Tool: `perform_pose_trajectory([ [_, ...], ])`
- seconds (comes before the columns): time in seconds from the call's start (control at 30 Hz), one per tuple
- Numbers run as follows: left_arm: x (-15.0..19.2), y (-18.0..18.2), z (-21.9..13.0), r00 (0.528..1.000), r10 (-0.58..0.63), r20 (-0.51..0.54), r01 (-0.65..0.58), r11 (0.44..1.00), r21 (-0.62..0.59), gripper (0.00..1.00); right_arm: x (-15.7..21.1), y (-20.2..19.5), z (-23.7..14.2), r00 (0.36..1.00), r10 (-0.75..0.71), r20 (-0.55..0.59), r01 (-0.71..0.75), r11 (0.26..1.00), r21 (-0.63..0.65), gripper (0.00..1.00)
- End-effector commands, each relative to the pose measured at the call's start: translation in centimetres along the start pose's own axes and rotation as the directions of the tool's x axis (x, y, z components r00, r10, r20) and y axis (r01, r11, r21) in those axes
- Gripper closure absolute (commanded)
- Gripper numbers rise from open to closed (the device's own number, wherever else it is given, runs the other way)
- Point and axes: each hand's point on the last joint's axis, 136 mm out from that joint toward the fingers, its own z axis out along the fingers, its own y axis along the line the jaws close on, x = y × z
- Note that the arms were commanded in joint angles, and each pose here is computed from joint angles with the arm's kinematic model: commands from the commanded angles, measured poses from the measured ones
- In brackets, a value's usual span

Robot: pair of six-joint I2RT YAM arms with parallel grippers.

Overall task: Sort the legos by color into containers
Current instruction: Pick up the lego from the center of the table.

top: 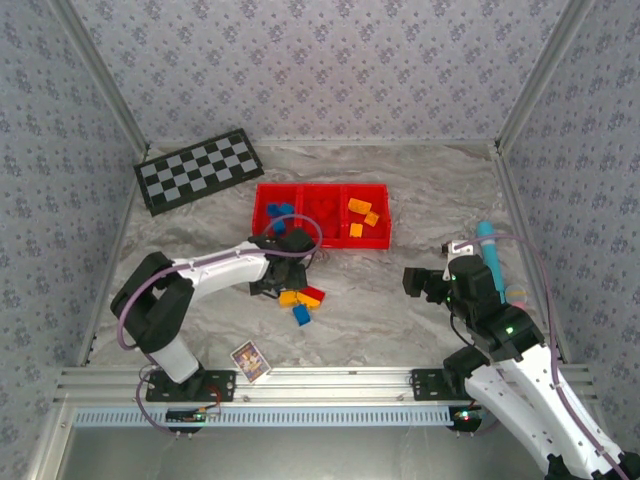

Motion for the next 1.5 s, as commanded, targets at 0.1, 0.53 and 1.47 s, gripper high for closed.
perform_pose_trajectory([
  [0.1,0.0,-0.1,1.0,1.000,-0.008,-0.024,0.009,1.000,0.029,0.14,0.4,-0.1,0.2,1.000,0.009,-0.011,-0.009,1.000,0.004,0.00],
  [0.53,0.2,-0.7,2.8,0.997,0.009,-0.071,-0.005,0.998,0.057,0.21,0.5,-0.1,0.1,1.000,0.005,-0.013,-0.005,1.000,0.010,0.00],
  [1.47,-2.0,0.8,-0.4,0.999,-0.006,0.034,0.003,0.996,0.089,0.59,0.5,-0.1,0.2,1.000,0.000,-0.011,0.000,1.000,0.009,0.00],
])
